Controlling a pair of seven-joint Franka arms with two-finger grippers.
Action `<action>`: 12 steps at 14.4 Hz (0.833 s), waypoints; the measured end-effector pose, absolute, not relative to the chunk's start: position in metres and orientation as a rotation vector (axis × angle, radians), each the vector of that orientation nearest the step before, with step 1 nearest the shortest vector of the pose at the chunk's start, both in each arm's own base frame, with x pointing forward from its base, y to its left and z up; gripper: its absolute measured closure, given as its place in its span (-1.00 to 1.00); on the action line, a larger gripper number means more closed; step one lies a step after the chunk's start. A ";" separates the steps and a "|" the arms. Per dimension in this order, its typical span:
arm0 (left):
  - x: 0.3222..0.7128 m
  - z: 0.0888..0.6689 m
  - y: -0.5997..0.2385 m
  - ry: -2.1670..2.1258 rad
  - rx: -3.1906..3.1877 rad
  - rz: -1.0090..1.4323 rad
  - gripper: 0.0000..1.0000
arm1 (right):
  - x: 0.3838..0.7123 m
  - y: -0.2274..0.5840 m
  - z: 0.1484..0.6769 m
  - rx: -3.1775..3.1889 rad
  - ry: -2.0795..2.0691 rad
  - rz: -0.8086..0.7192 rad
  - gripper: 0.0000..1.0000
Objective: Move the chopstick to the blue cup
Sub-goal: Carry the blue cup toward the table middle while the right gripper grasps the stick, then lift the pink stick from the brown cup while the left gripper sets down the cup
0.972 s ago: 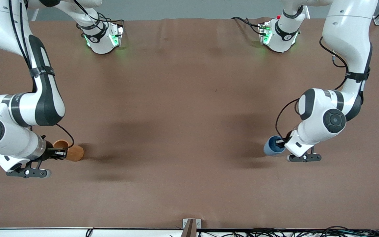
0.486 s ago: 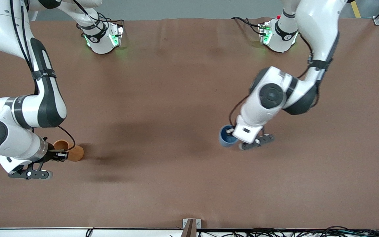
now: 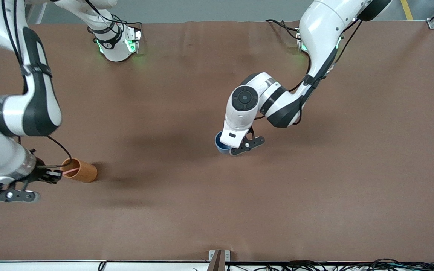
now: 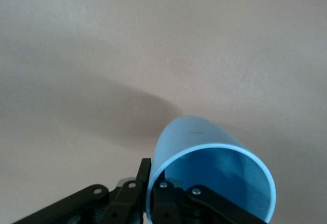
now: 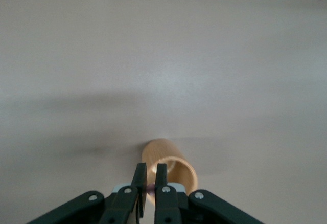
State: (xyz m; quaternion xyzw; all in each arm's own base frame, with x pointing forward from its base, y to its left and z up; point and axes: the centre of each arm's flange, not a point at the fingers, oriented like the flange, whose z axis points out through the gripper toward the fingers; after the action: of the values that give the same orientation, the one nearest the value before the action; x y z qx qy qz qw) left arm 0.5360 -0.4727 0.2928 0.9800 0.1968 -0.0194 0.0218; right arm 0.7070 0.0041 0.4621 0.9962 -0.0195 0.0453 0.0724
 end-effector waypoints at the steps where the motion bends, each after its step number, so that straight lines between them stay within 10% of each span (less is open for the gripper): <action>1: 0.535 0.286 -0.474 0.609 3.046 -0.060 0.90 | 0.698 0.004 0.488 2.990 -0.061 0.148 0.79; 12: 0.541 0.245 -0.479 0.603 3.021 0.007 0.76 | 0.615 0.153 0.614 3.170 0.047 0.217 0.79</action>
State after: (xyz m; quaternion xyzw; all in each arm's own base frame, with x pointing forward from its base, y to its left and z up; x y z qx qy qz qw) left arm 0.5406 -0.4787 0.2454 0.9802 0.1956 0.0023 0.0304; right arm 0.6147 0.1528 0.6141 0.9974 0.0149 0.0681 -0.0179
